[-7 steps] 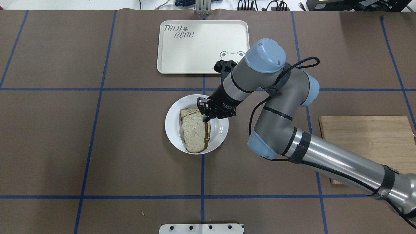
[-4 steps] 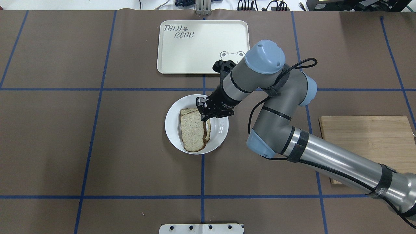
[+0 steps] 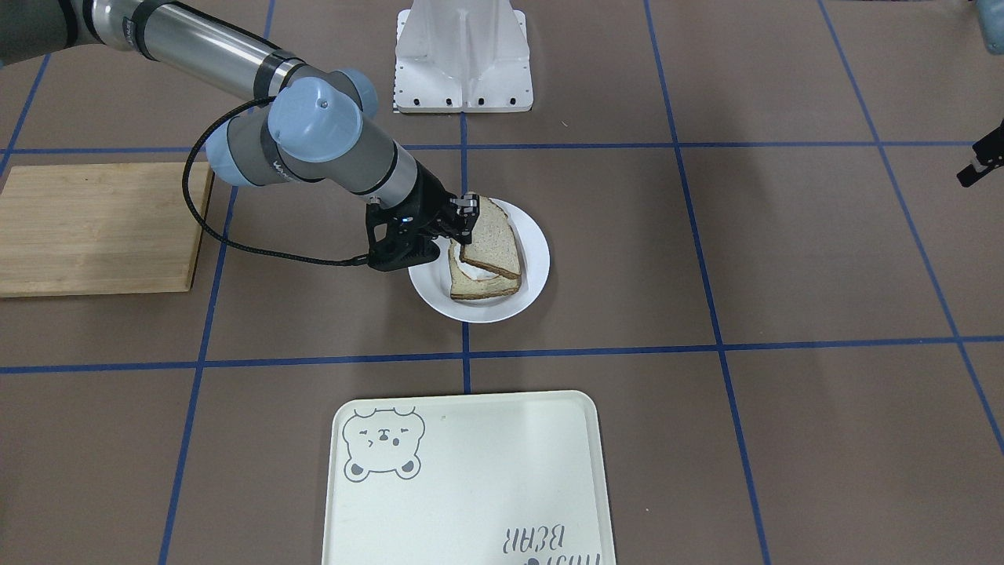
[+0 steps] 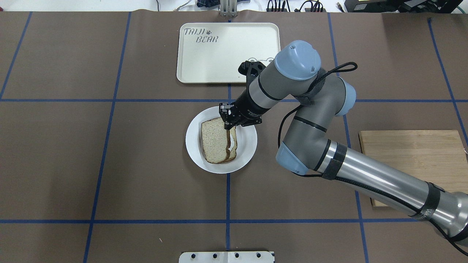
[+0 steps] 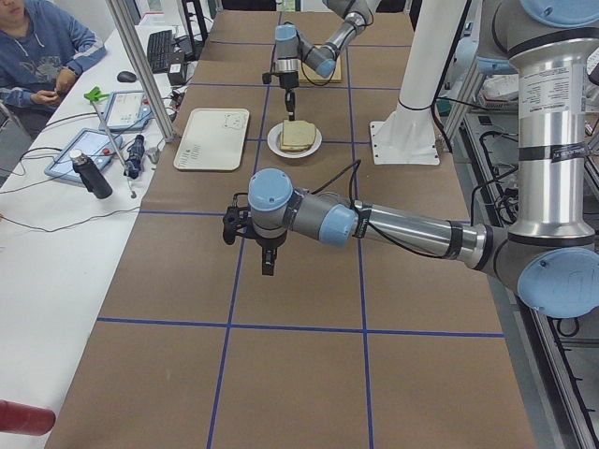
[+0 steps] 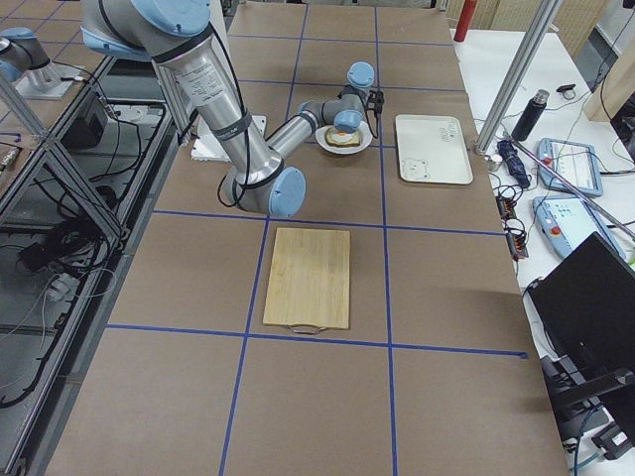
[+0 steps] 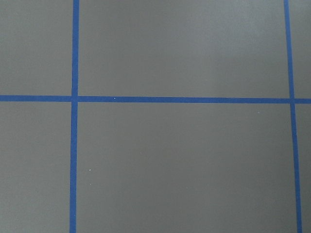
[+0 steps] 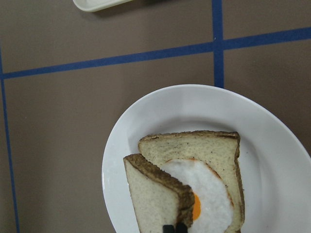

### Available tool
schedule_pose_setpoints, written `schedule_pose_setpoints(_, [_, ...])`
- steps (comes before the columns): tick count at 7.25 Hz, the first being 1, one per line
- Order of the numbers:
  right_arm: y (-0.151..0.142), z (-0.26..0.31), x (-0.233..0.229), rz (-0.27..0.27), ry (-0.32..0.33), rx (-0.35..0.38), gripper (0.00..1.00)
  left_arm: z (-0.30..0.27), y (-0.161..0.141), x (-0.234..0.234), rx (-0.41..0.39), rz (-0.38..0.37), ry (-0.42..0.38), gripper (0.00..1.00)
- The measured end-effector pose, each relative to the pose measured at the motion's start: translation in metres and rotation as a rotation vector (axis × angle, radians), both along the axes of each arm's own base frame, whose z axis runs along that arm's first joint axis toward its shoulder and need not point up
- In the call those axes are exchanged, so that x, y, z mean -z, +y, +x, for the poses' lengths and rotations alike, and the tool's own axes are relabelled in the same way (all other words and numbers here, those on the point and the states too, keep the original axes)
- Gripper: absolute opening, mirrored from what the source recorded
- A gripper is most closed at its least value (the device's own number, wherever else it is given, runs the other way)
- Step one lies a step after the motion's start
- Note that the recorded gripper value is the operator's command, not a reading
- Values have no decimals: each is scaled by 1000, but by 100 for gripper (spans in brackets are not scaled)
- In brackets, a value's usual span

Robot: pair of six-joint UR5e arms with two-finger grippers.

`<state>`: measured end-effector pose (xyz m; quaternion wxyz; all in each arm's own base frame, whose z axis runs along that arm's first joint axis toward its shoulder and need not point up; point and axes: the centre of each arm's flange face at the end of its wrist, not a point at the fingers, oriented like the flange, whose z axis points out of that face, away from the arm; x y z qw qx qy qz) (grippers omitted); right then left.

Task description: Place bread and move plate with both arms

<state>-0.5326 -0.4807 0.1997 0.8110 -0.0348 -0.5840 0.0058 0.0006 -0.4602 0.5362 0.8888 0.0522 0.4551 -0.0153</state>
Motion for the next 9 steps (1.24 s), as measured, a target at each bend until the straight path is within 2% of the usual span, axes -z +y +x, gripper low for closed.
schedule_pose_setpoints(3, [-3, -2, -3, 12, 12, -32, 0, 0, -2, 2, 0, 3, 0, 98])
schedule_pose_setpoints(4, [-3, -4, -5, 14, 16, -34, 0, 0, -2, 2, 1, 3, 0, 98])
schedule_pose_setpoints(5, [-3, -5, -7, 16, 20, -31, 4, 0, -2, 3, 1, 4, 0, 98])
schedule_pose_setpoints(8, [-1, -9, -21, 14, 37, -22, 4, 0, -2, 3, 1, 5, 0, 98])
schedule_pose_setpoints(9, [0, -9, -26, 12, 43, -20, 26, 0, -2, 4, 1, 7, 1, 98])
